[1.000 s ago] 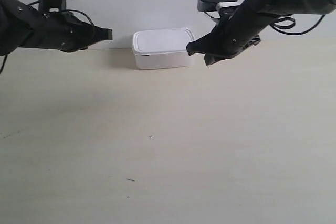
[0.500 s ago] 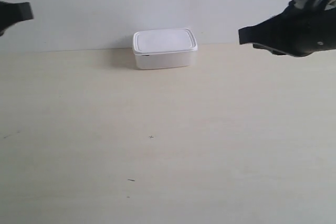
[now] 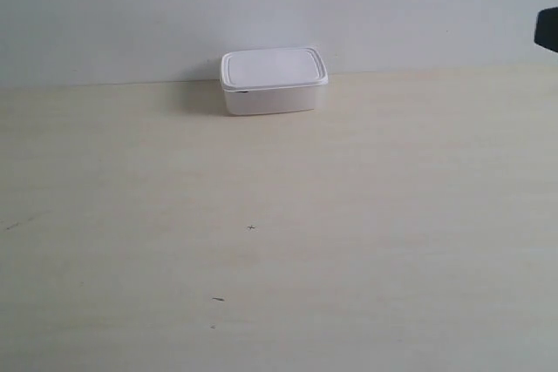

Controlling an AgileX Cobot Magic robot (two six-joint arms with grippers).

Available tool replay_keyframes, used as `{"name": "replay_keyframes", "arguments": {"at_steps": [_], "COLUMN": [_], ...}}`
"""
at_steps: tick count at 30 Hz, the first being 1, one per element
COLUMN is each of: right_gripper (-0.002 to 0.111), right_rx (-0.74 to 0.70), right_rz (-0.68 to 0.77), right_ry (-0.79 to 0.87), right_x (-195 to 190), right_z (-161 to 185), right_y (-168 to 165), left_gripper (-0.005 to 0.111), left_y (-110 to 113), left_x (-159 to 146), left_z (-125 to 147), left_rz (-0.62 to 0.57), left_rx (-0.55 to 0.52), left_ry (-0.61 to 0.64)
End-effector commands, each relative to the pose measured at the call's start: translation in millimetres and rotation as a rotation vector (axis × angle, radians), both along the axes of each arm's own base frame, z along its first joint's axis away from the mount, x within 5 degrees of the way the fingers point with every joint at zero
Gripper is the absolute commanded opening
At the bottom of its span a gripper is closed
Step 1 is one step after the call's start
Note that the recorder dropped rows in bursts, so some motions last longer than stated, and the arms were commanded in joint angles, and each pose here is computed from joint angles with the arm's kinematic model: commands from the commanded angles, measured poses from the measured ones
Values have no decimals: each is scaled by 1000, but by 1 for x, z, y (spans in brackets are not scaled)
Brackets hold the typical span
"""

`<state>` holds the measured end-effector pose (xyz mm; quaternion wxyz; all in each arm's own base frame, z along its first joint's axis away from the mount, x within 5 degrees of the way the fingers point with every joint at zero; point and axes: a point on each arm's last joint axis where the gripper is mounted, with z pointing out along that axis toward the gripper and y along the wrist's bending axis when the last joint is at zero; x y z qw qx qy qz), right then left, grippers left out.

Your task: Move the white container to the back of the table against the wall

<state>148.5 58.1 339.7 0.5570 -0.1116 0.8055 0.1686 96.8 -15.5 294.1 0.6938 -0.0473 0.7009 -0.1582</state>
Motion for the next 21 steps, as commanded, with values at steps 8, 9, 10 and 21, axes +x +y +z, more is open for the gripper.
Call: {"name": "replay_keyframes", "arguments": {"at_steps": [8,9,10,21], "right_gripper": [0,0,0,0], "right_rx": [31,31,32,65], "right_rz": [20,19,18,-53], "right_ry": [-66,-65,-68,-140], "right_x": [-56,-56,-56,-29], "right_z": [-18,-19,-19,-14], "right_y": [-16,-16,-16,-14], "left_gripper": [0,0,0,0], "left_y": [-1,-1,-1,5], "left_x": [-45,-45,-45,-44], "left_z": [-13,-13,-13,-9], "left_rz": [-91,-88,-86,-20], "left_rx": [23,35,39,24], "left_ry": [-140,-145,-147,-192]}}
